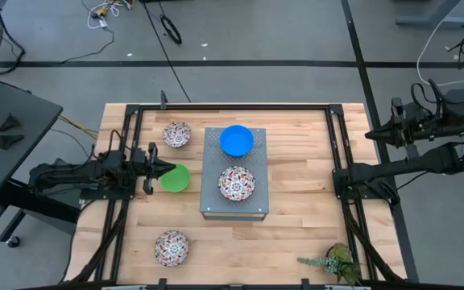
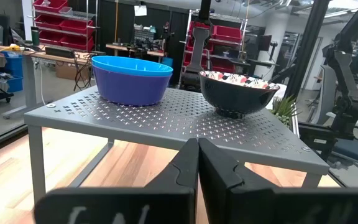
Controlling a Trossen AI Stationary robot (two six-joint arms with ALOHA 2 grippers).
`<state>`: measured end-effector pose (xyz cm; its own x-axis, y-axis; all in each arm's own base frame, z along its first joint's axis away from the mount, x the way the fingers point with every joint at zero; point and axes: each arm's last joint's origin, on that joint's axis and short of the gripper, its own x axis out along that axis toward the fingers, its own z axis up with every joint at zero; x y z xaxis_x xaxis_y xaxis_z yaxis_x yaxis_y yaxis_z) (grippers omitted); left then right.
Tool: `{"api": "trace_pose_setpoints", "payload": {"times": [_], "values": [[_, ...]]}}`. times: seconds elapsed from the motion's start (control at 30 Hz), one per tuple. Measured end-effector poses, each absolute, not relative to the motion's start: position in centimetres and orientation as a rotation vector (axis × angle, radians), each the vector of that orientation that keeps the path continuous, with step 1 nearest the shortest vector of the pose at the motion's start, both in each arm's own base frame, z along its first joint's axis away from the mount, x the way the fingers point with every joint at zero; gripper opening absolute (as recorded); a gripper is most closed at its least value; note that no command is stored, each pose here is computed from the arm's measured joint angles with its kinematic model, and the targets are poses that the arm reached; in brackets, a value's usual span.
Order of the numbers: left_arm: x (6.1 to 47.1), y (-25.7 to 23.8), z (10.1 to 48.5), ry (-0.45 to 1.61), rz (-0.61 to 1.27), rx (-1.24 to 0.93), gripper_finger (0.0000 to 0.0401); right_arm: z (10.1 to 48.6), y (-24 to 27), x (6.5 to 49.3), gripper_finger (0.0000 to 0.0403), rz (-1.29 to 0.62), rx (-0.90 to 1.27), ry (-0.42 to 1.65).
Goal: Pick & Place Mini bowls
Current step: Stack the top white patterned bowl on top of the white patterned bowl on the shelf
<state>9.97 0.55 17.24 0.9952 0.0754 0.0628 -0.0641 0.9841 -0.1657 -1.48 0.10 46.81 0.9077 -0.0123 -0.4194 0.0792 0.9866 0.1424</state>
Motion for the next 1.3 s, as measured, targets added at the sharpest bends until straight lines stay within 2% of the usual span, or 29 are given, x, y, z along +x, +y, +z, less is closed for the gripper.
{"api": "trace_pose_setpoints", "payload": {"times": [1.3], "values": [[9.6,0.8,19.2,-0.285,0.134,-0.231,0.0014,46.8,0.1,-1.5,0.0003,-0.048,0.156,0.428]]}}
